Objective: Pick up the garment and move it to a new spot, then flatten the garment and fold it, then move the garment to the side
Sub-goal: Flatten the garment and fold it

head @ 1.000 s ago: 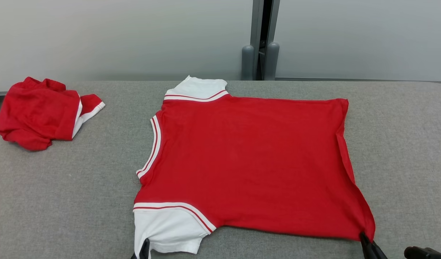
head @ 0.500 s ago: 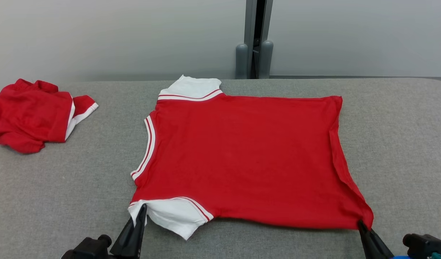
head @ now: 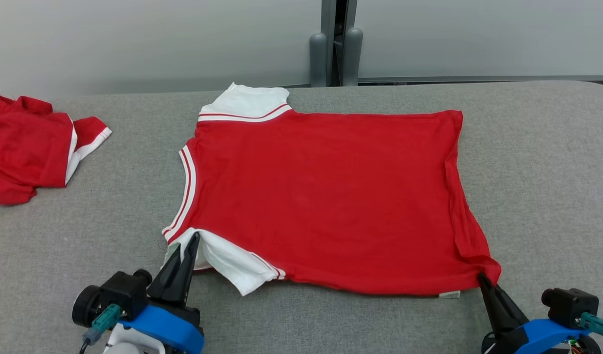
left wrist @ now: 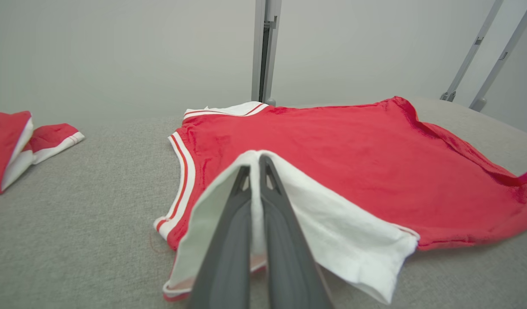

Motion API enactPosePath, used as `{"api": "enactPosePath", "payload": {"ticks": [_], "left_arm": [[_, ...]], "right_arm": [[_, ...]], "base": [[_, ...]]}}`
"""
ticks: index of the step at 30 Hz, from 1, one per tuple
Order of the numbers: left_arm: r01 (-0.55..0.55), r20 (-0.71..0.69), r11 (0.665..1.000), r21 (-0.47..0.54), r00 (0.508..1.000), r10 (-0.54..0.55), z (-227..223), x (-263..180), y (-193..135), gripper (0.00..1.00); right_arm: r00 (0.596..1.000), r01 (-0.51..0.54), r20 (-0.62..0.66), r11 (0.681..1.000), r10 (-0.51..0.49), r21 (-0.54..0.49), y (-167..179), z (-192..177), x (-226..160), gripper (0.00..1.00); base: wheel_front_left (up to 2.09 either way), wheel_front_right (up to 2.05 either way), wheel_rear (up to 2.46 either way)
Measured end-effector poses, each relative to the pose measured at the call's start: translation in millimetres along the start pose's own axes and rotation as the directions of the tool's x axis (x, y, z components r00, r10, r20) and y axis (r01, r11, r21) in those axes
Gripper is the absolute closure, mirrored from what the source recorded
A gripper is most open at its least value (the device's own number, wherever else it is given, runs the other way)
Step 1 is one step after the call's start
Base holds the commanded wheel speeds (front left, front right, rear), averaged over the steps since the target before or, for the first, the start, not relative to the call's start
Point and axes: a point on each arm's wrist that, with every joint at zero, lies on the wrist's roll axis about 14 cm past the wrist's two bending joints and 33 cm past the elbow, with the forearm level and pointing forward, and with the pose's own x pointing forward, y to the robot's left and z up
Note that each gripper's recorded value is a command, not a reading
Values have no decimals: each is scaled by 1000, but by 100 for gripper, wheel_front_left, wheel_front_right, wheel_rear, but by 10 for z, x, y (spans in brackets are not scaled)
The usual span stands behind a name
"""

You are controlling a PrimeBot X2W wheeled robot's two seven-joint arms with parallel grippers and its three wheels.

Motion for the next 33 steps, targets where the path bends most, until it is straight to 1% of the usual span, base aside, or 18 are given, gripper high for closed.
{"api": "enactPosePath", "payload": {"ticks": [9,20,26,27,28,29,30,31,33], "left_arm": [[16,-20,999,40,1000,-15,-12,283,122,100],[41,-49,996,78,998,-37,-75,647,206,100],[34,-68,996,83,997,-28,-130,723,273,100],[33,-70,996,85,997,-27,-133,728,279,100],[31,-73,996,87,997,-24,-139,729,287,100],[29,-76,996,86,997,-22,-149,726,291,80],[27,-78,996,84,997,-21,-156,722,291,11],[26,-79,996,82,997,-19,-159,718,289,0],[25,-75,996,82,997,-19,-142,712,280,0]], "right_arm": [[1000,6,-17,1000,-6,3,-80,65,159,100],[999,-1,-54,1000,0,-20,-150,130,491,100],[998,-6,-61,1000,5,-27,-160,150,610,100],[998,-8,-59,1000,7,-28,-155,155,621,75],[998,-11,-55,999,10,-31,-148,160,630,7],[999,-13,-51,999,11,-33,-147,168,637,0],[999,-13,-46,999,11,-36,-149,173,640,0],[999,-13,-40,999,11,-43,-154,182,641,0],[1000,-10,-30,998,9,-55,-170,198,637,0]], "base": [[0,0,0],[0,0,0],[0,0,0],[0,0,0],[0,0,0],[0,0,0],[0,0,0],[0,0,0],[0,0,0]]}}
